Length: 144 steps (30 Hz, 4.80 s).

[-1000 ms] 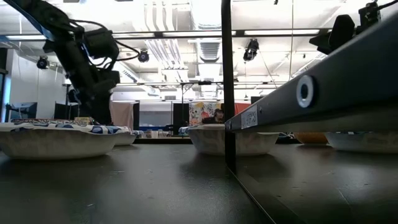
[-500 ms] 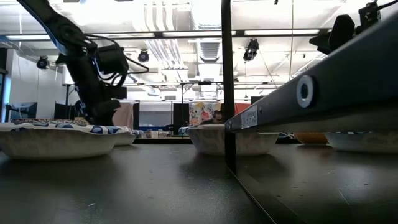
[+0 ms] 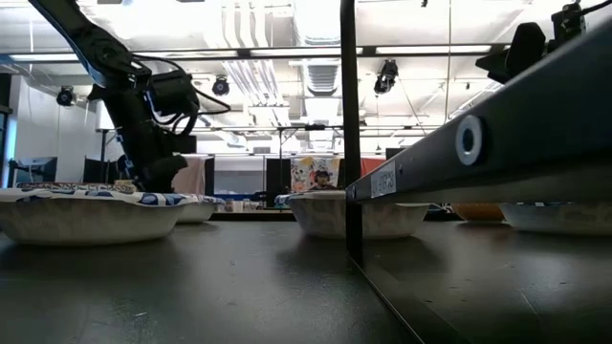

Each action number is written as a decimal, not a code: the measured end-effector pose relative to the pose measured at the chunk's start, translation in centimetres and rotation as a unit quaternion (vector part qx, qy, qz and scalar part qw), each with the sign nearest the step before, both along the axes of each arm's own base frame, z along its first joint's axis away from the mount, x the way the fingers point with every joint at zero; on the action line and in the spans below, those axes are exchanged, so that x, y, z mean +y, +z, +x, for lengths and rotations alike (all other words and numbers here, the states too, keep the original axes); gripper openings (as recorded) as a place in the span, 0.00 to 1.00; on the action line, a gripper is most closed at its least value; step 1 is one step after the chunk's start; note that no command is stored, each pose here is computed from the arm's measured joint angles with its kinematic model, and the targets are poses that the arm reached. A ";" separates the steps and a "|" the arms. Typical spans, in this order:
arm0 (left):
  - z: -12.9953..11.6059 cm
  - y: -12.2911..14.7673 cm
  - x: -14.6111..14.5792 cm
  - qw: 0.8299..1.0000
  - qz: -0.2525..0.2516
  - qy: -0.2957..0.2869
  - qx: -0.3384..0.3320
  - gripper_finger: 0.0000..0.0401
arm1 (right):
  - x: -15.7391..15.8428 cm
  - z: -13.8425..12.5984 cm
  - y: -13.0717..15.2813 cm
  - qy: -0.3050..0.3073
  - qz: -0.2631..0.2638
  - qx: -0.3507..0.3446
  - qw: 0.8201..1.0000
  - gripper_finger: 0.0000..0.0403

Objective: Place and stack bowls onto a shelf
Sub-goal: Put the top left white patterned bowl on the shelf

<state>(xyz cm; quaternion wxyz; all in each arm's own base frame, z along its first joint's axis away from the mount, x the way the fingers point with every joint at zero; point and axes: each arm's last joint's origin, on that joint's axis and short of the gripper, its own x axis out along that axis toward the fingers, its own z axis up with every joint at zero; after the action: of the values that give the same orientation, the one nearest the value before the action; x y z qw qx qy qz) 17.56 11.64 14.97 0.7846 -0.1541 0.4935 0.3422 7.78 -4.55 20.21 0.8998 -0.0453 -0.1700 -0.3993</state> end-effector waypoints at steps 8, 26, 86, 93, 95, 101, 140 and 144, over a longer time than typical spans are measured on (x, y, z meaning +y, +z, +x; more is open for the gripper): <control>1.0 1.9 0.5 1.000 0.010 -0.012 -0.024 0.00 | 0.0 0.0 0.0 0.000 0.000 0.000 1.000 0.62; 3.1 8.0 -0.9 0.990 0.062 -0.067 -0.107 0.00 | 0.0 0.0 0.0 0.000 0.000 0.000 1.000 0.62; 18.0 13.2 -12.8 0.824 0.098 -0.446 -0.337 0.00 | -0.2 -0.2 0.0 0.040 0.162 -0.195 0.967 0.62; 18.1 13.6 -13.7 0.811 0.102 -0.449 -0.361 0.00 | -0.2 -0.2 0.0 0.051 0.179 -0.213 0.959 0.62; 18.1 13.6 -14.0 0.809 0.099 -0.452 -0.362 0.00 | -0.2 -0.1 0.0 0.067 0.187 -0.218 0.955 0.62; 18.0 13.6 -15.3 0.801 0.093 -0.467 -0.363 0.00 | 0.0 0.1 -0.1 0.109 0.203 -0.221 0.948 0.62; 18.0 13.9 -15.6 0.760 0.135 -0.521 -0.364 0.00 | 1.9 -0.2 4.9 0.343 0.094 -0.047 0.934 0.57; 18.1 13.6 -15.6 0.734 0.098 -0.555 -0.379 0.00 | 2.1 -0.5 6.6 0.330 0.123 0.050 0.935 0.57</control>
<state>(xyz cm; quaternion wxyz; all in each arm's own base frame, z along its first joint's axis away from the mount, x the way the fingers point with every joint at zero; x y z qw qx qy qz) 35.70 -3.94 28.60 0.9679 0.1084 0.1168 -0.1945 7.30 -2.48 26.80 0.9869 0.1041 -0.0795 -0.0947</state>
